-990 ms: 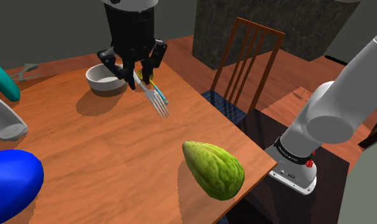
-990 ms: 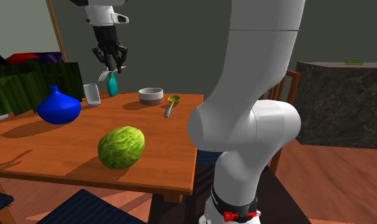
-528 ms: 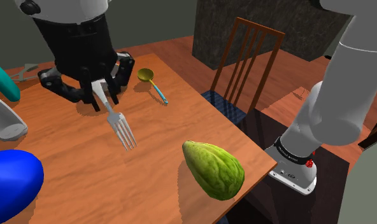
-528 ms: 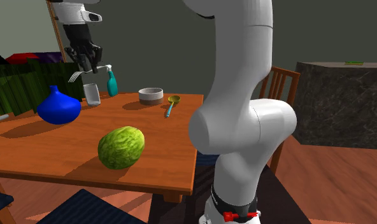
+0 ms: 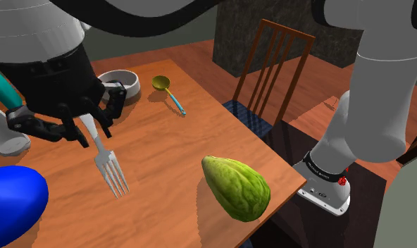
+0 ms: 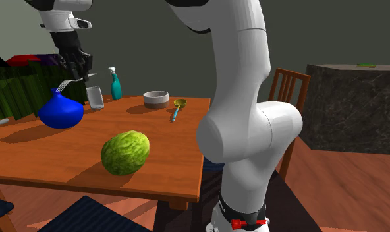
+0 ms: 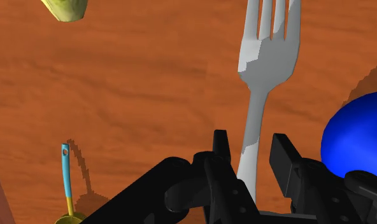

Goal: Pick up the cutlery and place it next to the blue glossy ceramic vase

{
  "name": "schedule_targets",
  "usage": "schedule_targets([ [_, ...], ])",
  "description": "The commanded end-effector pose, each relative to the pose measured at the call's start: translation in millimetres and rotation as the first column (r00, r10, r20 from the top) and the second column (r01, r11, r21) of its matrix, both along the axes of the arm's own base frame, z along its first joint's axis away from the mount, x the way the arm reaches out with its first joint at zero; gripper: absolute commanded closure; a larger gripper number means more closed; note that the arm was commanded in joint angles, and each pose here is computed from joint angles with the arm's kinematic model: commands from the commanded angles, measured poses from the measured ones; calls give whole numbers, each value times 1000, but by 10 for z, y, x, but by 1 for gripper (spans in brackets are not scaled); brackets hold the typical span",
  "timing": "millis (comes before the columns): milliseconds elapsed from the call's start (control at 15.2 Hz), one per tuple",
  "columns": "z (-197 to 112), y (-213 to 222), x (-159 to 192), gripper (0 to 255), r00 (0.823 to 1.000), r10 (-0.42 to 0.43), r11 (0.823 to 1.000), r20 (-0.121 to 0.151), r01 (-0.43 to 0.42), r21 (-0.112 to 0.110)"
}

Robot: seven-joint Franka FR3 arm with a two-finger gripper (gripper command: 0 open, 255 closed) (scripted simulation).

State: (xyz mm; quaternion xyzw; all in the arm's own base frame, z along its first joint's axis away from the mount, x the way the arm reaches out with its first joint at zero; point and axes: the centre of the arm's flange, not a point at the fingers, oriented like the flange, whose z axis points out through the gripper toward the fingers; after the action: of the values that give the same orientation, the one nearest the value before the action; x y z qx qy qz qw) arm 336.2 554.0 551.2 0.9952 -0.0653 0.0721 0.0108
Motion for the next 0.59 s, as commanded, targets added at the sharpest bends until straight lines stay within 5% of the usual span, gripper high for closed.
schedule_targets([
  [0, -101, 11, -2, 255, 1000, 0, 1000, 0, 0, 0],
  [528, -523, 11, -2, 255, 1000, 0, 1000, 0, 0, 0],
])
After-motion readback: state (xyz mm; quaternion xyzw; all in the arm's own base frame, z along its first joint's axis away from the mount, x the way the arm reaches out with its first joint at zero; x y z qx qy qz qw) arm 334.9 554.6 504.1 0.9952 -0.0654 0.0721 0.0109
